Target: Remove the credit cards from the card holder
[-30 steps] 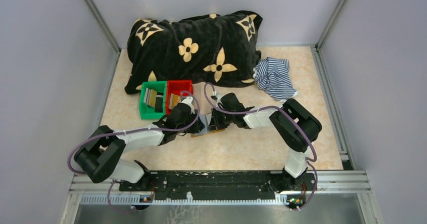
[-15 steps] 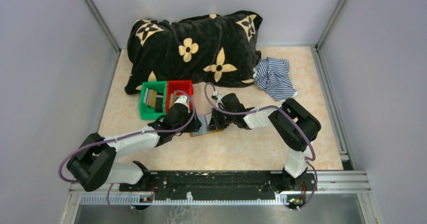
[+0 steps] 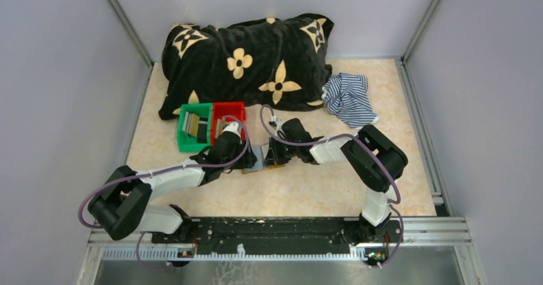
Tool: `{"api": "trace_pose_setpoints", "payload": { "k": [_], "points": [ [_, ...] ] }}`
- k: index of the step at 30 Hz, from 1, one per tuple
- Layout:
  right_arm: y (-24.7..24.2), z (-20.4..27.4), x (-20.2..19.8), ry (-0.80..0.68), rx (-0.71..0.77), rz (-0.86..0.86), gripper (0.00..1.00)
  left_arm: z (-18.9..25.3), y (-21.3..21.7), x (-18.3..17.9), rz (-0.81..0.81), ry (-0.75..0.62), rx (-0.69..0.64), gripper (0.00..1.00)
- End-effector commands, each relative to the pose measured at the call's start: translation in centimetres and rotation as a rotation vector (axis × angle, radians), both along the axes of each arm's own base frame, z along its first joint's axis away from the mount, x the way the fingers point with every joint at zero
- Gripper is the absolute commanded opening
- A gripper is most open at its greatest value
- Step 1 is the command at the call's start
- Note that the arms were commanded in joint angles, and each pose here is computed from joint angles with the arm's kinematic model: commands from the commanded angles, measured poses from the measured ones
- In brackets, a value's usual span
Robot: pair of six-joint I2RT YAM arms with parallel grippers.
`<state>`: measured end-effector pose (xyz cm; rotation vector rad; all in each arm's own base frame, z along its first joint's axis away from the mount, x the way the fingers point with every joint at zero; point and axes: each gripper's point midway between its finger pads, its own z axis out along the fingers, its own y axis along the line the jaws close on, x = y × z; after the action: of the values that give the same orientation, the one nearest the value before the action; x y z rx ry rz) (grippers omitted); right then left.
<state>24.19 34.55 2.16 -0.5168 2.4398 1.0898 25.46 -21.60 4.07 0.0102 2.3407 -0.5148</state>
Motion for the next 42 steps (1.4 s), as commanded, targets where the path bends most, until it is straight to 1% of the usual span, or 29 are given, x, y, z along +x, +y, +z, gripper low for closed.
{"api": "trace_pose_setpoints", "payload": {
  "k": [1,15,30,33,39,42],
  "points": [
    [-1.1,-1.9,-0.3,0.026,-0.050,-0.019,0.00,0.3,-1.1,0.3,-0.027,-0.007,-0.044,0.60],
    [-1.1,-2.4,-0.4,0.037,-0.051,-0.017,0.00,1.7,-1.7,0.3,-0.045,-0.020,-0.082,0.59],
    [-1.0,-2.6,-0.3,0.044,-0.047,-0.017,0.00,2.5,-1.7,0.3,-0.050,-0.032,-0.081,0.60],
    [-1.0,-2.6,-0.3,0.046,-0.048,-0.018,0.00,2.4,-1.3,0.4,-0.040,-0.031,-0.057,0.60],
    [-0.8,-2.7,-0.2,0.051,-0.037,-0.018,0.00,1.4,1.2,0.3,0.033,-0.008,0.049,0.62],
    [-0.7,-2.7,-0.2,0.058,-0.032,-0.017,0.00,1.5,1.2,0.2,0.036,-0.013,0.044,0.62]
  ]
}}
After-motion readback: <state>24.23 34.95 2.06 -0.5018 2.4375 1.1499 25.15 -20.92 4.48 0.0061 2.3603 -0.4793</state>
